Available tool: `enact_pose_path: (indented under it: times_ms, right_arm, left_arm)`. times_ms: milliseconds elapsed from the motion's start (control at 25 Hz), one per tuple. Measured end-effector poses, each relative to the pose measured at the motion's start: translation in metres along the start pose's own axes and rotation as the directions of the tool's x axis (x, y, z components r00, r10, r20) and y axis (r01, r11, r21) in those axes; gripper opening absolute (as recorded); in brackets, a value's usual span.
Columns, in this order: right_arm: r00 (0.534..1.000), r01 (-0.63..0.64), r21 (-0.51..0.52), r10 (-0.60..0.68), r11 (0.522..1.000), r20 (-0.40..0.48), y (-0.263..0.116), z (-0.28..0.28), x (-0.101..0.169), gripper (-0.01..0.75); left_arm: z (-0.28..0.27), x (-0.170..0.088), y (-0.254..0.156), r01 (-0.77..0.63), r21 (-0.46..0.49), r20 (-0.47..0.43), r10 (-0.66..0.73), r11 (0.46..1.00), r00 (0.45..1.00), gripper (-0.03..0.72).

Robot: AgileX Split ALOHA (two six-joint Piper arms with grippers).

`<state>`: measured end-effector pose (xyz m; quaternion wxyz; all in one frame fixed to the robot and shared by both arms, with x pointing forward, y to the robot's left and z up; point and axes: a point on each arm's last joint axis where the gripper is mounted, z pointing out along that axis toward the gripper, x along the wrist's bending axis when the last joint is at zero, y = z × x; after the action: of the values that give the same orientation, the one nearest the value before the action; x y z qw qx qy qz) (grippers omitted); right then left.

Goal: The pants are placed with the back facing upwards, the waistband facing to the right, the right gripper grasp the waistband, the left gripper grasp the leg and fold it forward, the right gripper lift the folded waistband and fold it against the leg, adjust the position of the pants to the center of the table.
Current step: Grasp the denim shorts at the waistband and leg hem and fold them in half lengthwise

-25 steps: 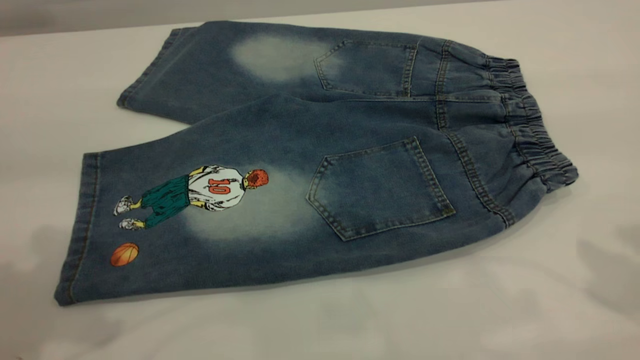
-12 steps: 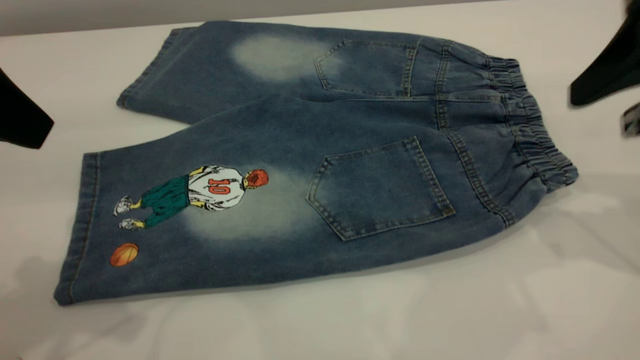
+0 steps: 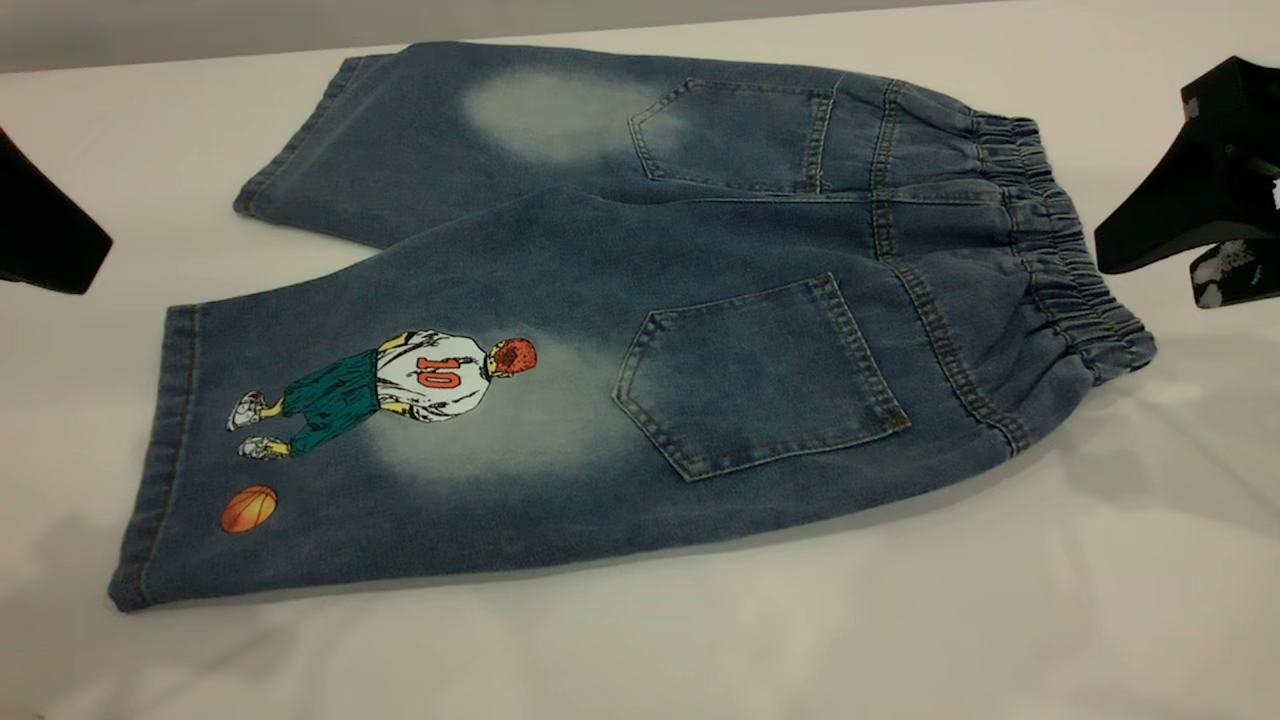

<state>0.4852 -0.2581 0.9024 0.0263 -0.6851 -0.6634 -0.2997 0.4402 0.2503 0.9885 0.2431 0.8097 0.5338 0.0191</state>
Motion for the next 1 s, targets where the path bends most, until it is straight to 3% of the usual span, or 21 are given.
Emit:
enact_pose_path:
  times_ms: [480, 680, 1000]
  right_arm:
    - [0.996, -0.091, 0.103, 0.091, 0.991, 0.002, 0.001, 0.043, -0.021, 0.43]
    - [0.971, -0.232, 0.096, 0.237, 0.968, -0.043, 0.005, 0.047, -0.046, 0.43]
    - [0.869, -0.421, 0.013, 0.407, 0.907, -0.28, 0.017, 0.015, -0.077, 0.43]
  left_arm:
    - [0.0, 0.0, 0.0, 0.001, -0.002, 0.0, -0.001, 1.0, 1.0, 0.359]
    - [0.0, -0.002, 0.0, -0.01, -0.002, 0.003, 0.01, 1.0, 1.0, 0.359]
    - [0.003, -0.011, 0.001, -0.079, 0.011, 0.023, 0.079, 0.997, 0.997, 0.359]
